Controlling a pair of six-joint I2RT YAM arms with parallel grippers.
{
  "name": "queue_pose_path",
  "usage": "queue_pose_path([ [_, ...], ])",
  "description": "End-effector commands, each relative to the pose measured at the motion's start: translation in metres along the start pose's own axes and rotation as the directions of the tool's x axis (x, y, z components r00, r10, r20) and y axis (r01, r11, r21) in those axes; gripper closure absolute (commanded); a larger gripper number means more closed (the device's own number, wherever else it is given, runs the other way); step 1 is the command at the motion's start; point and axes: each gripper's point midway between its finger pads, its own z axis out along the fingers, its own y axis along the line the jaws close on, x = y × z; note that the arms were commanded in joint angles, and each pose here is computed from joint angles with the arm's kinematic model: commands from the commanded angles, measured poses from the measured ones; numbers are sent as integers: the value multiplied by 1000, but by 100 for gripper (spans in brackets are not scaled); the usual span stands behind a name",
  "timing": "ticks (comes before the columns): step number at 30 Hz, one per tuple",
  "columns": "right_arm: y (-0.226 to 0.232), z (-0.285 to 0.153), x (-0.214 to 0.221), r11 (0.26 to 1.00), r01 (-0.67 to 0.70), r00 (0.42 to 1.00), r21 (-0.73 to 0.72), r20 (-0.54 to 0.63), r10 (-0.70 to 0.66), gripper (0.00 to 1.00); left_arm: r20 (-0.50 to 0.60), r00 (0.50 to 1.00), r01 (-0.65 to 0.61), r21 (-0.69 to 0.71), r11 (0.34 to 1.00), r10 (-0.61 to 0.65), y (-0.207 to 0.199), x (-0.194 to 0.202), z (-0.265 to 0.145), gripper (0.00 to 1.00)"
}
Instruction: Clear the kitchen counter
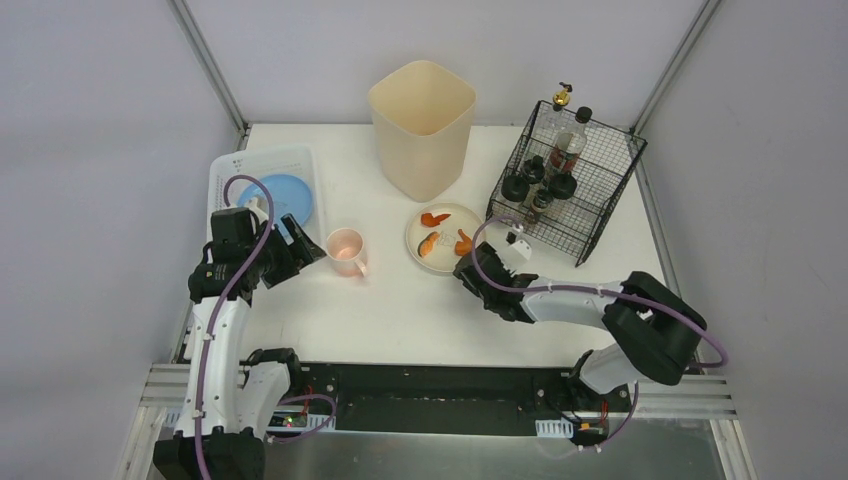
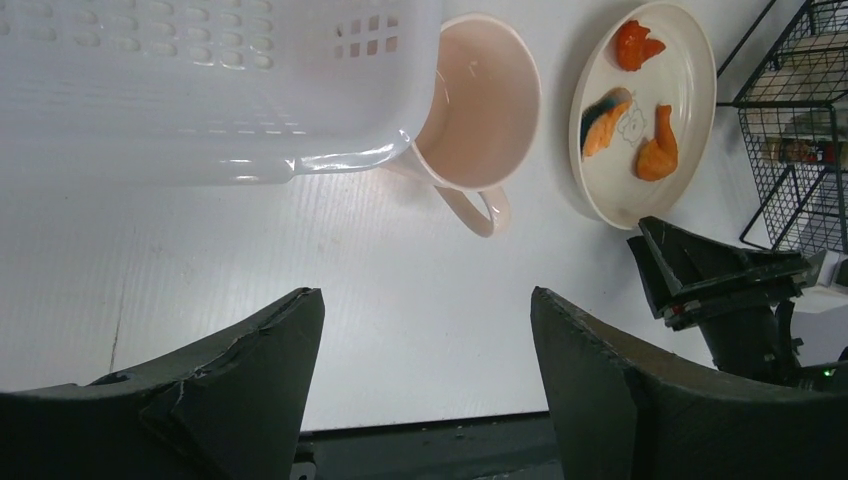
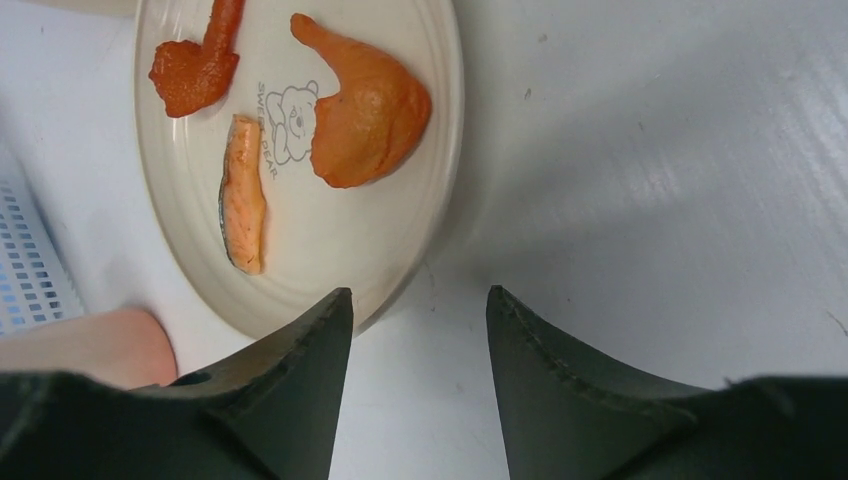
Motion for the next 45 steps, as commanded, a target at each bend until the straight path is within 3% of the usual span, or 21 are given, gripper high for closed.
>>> queue_pose_path([
  [1, 20, 10, -7, 993, -106, 993, -43, 49, 108, 46, -34, 999, -35, 23, 999, 36, -1, 9, 1, 23],
  [11, 14, 25, 0, 994, -108, 992, -24, 64, 109, 57, 7, 999, -38, 40, 998, 38, -3, 11, -4, 23],
  [23, 5, 22, 1, 995, -103, 993, -15, 59, 103, 100, 0, 999, -41, 45, 998, 41, -4, 13, -3, 22],
  [30, 9, 10, -2, 999, -51, 998, -8, 29, 51, 100, 8, 999, -43, 45, 998, 43, -4, 13, -5, 22],
  [35, 22, -6, 1, 998, 60, 996, -15, -64, -61, 100, 9, 999, -47, 49, 998, 47, -5, 13, -5, 22],
  [40, 36, -27, 6, 984, 171, 963, -45, -203, -177, 100, 17, 998, -56, 49, 997, 55, -5, 14, -6, 22],
  [45, 52, -52, -12, 965, 249, 932, -85, -248, -262, 100, 21, 998, -62, 48, 997, 61, -6, 15, -7, 22],
])
